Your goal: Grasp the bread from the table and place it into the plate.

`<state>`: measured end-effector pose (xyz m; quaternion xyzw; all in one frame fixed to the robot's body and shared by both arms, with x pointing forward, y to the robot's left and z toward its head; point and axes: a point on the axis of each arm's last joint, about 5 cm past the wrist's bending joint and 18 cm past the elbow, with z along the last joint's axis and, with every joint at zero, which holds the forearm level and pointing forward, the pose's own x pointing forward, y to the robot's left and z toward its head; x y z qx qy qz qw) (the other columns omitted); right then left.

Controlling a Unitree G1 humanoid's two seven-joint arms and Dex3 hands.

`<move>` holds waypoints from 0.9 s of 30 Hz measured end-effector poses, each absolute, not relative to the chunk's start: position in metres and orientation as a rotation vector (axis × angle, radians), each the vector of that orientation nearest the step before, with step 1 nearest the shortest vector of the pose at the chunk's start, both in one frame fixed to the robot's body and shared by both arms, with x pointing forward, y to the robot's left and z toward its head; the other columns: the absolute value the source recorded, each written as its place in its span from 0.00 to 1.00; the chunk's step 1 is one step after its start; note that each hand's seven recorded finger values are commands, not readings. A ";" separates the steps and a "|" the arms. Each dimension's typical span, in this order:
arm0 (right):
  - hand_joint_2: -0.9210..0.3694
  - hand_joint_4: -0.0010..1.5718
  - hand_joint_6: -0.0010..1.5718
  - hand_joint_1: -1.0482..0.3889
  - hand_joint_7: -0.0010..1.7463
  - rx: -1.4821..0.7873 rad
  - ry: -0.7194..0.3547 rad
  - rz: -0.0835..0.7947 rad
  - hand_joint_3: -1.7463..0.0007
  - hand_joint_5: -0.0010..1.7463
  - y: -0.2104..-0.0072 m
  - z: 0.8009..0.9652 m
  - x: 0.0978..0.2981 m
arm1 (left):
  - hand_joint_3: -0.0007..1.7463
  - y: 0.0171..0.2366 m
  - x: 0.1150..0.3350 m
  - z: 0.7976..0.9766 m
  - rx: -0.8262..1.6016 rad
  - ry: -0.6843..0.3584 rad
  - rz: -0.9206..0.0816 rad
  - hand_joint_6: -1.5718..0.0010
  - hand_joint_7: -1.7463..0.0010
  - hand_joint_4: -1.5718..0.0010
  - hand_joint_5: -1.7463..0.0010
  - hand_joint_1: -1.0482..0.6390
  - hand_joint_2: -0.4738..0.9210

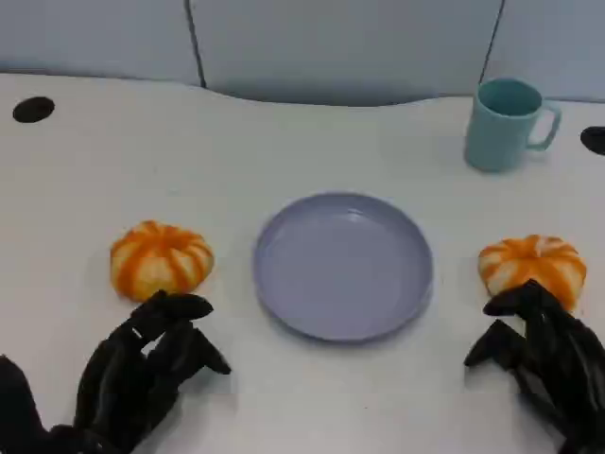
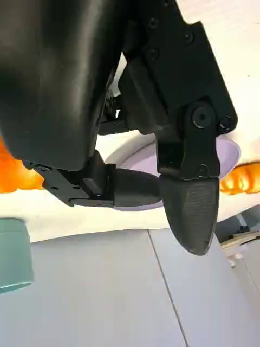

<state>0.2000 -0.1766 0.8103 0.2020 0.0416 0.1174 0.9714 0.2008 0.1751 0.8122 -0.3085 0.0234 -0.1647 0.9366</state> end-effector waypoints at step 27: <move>0.00 0.30 0.23 0.40 0.91 0.406 0.082 0.245 0.72 1.00 -0.176 0.810 0.199 | 0.12 0.175 0.201 0.812 -0.633 0.048 -0.336 0.63 0.35 0.65 0.03 0.24 1.00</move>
